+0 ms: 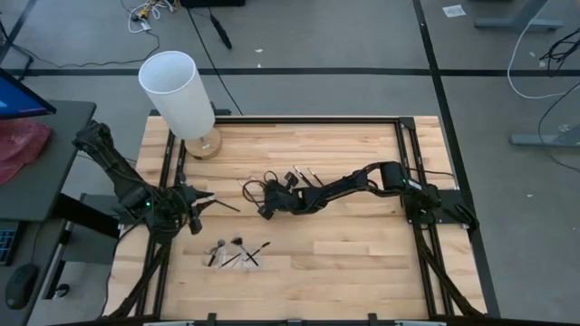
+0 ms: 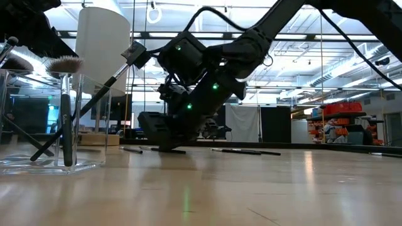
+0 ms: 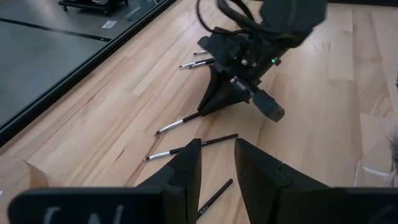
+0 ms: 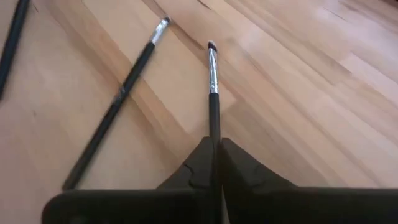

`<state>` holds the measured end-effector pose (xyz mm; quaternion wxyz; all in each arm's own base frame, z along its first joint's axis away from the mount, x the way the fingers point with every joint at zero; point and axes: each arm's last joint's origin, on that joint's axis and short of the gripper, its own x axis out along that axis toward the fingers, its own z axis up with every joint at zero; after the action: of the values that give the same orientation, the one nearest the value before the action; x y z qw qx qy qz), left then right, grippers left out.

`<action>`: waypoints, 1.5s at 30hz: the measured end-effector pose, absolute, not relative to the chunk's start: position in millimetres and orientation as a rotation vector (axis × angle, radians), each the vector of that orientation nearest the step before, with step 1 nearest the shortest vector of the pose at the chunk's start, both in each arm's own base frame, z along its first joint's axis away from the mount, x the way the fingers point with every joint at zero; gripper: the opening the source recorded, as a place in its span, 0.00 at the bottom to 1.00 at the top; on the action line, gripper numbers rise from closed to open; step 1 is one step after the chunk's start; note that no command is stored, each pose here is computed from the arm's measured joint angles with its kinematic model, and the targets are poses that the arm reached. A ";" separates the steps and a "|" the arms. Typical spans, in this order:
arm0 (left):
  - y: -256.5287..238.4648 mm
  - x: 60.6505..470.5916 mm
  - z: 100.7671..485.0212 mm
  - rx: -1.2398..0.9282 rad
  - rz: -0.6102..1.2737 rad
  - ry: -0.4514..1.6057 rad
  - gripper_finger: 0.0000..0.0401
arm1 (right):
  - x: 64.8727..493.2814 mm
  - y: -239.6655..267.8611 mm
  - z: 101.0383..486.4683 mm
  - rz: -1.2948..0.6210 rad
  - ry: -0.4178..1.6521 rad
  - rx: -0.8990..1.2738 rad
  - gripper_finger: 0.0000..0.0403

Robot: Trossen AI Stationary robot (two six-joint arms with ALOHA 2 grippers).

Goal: Put items in baskets/containers
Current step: Put the eyeshadow brush into the transparent organizer

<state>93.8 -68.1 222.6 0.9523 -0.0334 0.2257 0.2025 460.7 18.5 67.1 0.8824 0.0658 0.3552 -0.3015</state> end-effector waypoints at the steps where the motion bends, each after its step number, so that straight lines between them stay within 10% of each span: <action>1: -68.1 93.8 222.6 -0.068 0.411 0.459 0.25 | 459.5 22.3 68.7 -0.636 0.738 0.133 0.06; 16: -70.6 93.6 220.7 -0.067 0.334 0.542 0.25 | 444.6 75.9 158.9 -0.554 0.585 0.083 0.02; 31: -99.4 119.6 237.4 0.143 0.156 0.384 0.25 | 454.6 135.1 236.9 -0.118 -0.004 -0.030 0.02; 45: -128.2 142.8 241.6 0.323 0.073 0.268 0.54 | 452.6 149.3 247.9 0.234 -0.158 -0.143 0.02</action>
<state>142.8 -128.2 241.6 0.9774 0.1603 0.1331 0.0364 452.6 149.3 247.9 0.9875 -0.0711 -0.0785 0.1166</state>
